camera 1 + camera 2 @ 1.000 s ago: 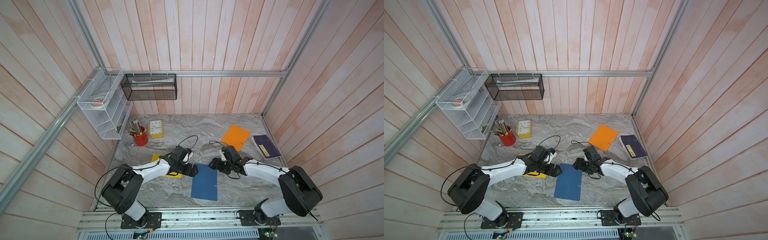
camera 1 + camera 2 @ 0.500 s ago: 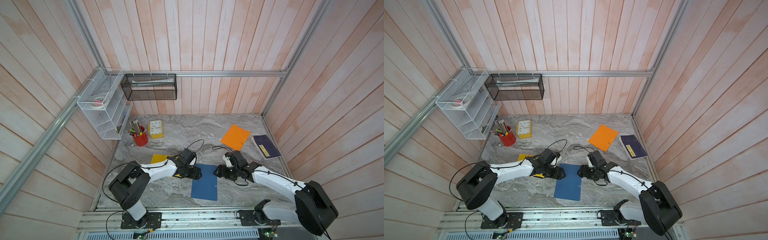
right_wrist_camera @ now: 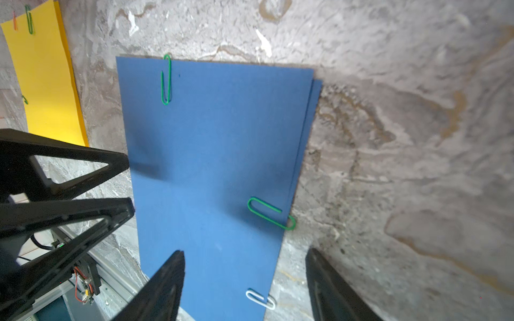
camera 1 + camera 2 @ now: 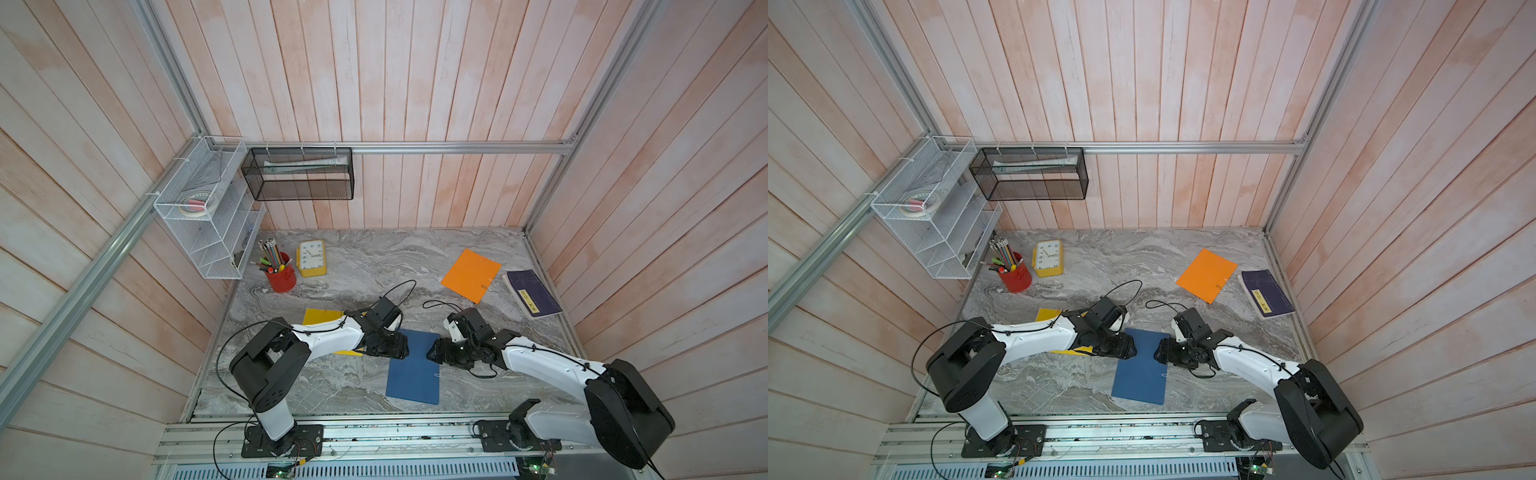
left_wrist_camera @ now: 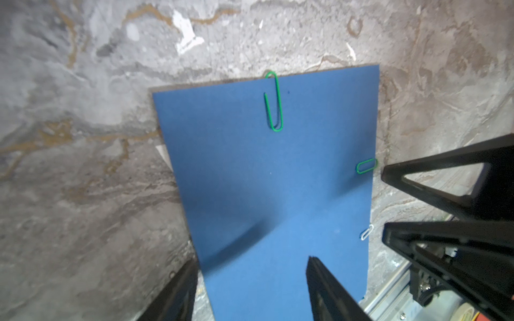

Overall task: Unclip the paperclips from the documents
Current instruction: Pick up the document from the center of the board.

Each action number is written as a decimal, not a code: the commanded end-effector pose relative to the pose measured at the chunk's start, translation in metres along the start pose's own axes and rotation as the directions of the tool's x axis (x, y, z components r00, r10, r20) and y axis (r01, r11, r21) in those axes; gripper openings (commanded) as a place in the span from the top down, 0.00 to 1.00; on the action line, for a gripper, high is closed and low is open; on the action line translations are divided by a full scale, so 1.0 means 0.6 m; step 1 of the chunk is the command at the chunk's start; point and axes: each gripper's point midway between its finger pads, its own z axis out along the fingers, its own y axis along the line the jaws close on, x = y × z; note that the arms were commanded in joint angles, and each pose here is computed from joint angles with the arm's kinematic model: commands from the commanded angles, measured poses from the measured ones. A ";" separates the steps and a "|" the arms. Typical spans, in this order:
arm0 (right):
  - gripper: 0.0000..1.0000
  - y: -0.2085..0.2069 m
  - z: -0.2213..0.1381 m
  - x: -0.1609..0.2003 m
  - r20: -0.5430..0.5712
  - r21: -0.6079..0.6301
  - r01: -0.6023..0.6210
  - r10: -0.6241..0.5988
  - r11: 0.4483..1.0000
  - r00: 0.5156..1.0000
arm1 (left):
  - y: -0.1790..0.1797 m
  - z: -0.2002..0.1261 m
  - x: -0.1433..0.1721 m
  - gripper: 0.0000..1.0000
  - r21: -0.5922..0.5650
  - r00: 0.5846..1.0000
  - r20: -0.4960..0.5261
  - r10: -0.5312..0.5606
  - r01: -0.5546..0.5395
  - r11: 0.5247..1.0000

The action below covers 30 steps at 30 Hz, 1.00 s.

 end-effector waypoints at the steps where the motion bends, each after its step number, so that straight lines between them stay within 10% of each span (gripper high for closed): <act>1: 0.30 -0.007 0.004 0.019 -0.034 0.000 -0.002 0.002 1.000 0.999 | 0.010 -0.010 0.010 0.34 -0.041 1.000 -0.008 -0.028 0.028 0.999; 30: 0.24 0.013 0.026 0.020 -0.045 -0.023 0.017 -0.018 1.000 0.999 | 0.030 0.005 0.037 0.34 -0.056 0.995 -0.042 -0.086 0.083 0.995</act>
